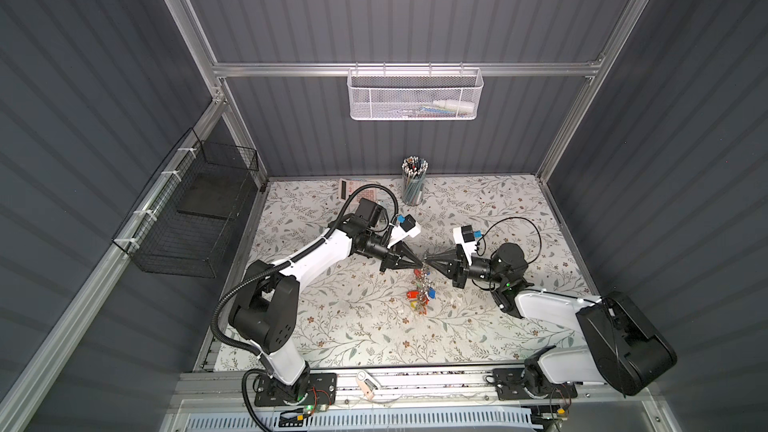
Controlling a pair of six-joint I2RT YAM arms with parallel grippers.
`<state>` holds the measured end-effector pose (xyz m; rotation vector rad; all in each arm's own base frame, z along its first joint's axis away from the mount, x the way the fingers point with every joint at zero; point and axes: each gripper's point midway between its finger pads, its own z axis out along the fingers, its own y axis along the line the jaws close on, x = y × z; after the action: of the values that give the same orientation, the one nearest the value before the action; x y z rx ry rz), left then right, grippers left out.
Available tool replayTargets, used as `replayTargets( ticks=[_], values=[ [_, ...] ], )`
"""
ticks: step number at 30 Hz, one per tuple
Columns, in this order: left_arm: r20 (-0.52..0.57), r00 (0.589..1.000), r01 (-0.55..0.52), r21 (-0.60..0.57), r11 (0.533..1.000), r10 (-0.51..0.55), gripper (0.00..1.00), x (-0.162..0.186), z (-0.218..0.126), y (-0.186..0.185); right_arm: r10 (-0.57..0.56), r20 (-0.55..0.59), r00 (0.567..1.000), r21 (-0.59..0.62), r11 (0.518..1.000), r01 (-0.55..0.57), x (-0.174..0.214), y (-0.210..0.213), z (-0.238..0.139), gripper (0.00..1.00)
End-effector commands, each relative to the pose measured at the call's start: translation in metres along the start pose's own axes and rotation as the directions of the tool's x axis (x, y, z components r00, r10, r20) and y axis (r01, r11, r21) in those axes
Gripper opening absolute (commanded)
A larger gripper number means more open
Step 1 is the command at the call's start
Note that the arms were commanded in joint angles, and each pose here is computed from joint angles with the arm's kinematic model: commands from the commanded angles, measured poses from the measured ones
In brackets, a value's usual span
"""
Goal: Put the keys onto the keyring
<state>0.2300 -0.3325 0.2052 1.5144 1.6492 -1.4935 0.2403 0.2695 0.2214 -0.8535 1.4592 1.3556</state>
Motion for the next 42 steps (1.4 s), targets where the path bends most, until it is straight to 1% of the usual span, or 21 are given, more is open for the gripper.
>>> replayTargets(
  ticks=[1,8,14,16,22,26,27,29,30,31,32,33,35,37,38,39,41,42],
  values=[
    [-0.055,0.998,0.027,0.005,1.0,-0.027,0.01,0.012,0.013,0.003,-0.119,0.086,0.989,-0.047,0.991,0.123,-0.031,0.017,0.003,0.0],
    [-0.068,0.997,0.049,0.013,0.999,-0.048,0.0,0.018,0.017,0.007,-0.121,0.09,0.989,-0.051,0.991,0.126,-0.032,0.019,0.003,0.0],
    [-0.07,0.996,0.056,0.008,0.998,-0.056,0.03,0.019,0.019,0.011,-0.118,0.089,0.989,-0.056,0.991,0.123,-0.032,0.019,0.003,0.0],
    [-0.068,0.996,0.057,-0.007,0.998,-0.057,0.09,0.019,0.02,0.016,-0.118,0.09,0.989,-0.056,0.991,0.124,-0.032,0.019,0.003,0.0],
    [-0.058,0.997,0.051,-0.025,0.998,-0.052,0.09,0.014,0.02,0.02,-0.117,0.089,0.989,-0.056,0.991,0.122,-0.032,0.019,0.003,0.0],
    [-0.055,0.997,0.058,-0.052,0.997,-0.061,0.16,0.014,0.018,0.023,-0.118,0.09,0.989,-0.055,0.991,0.123,-0.032,0.018,0.003,0.0],
    [-0.046,0.997,0.06,-0.066,0.996,-0.063,0.19,0.013,0.016,0.024,-0.117,0.09,0.989,-0.054,0.991,0.122,-0.032,0.018,0.003,0.0],
    [-0.025,0.998,0.06,-0.113,0.992,-0.063,0.23,0.012,0.01,0.027,-0.116,0.091,0.989,-0.052,0.991,0.121,-0.031,0.017,0.004,0.0],
    [-0.018,0.998,0.063,-0.147,0.987,-0.066,0.27,0.013,0.006,0.03,-0.114,0.091,0.989,-0.05,0.992,0.119,-0.031,0.017,0.003,0.0],
    [-0.009,0.998,0.06,-0.193,0.979,-0.063,0.3,0.013,0.002,0.034,-0.115,0.092,0.989,-0.051,0.992,0.12,-0.032,0.017,0.003,0.0],
    [-0.004,0.998,0.063,-0.236,0.97,-0.066,0.31,0.015,-0.002,0.038,-0.114,0.093,0.989,-0.052,0.992,0.119,-0.032,0.017,0.004,0.0],
    [-0.004,0.998,0.064,-0.304,0.95,-0.069,0.34,0.017,-0.009,0.044,-0.113,0.093,0.989,-0.05,0.992,0.118,-0.031,0.017,0.003,0.0],
    [0.024,0.997,0.071,-0.455,0.888,-0.068,0.38,0.019,-0.026,0.061,-0.113,0.092,0.989,-0.05,0.992,0.118,-0.031,0.017,0.003,0.0],
    [0.113,0.992,0.105,-0.549,0.829,-0.051,0.44,0.017,-0.048,0.069,-0.112,0.093,0.989,-0.049,0.992,0.117,-0.031,0.017,0.003,0.0],
    [0.153,0.988,0.119,-0.569,0.814,-0.037,0.45,0.014,-0.055,0.068,-0.111,0.093,0.989,-0.047,0.992,0.115,-0.031,0.016,0.004,0.0],
    [0.185,0.983,0.121,-0.576,0.809,-0.016,0.47,0.008,-0.061,0.064,-0.109,0.096,0.989,-0.043,0.993,0.113,-0.032,0.016,0.003,0.0],
    [0.239,0.971,0.128,-0.59,0.797,0.021,0.52,-0.003,-0.069,0.055,-0.105,0.096,0.99,-0.032,0.994,0.109,-0.032,0.014,0.003,0.0],
    [0.27,0.962,0.132,-0.584,0.801,0.039,0.57,-0.008,-0.071,0.048,-0.106,0.095,0.99,-0.026,0.994,0.109,-0.033,0.014,0.003,0.0]
  ],
)
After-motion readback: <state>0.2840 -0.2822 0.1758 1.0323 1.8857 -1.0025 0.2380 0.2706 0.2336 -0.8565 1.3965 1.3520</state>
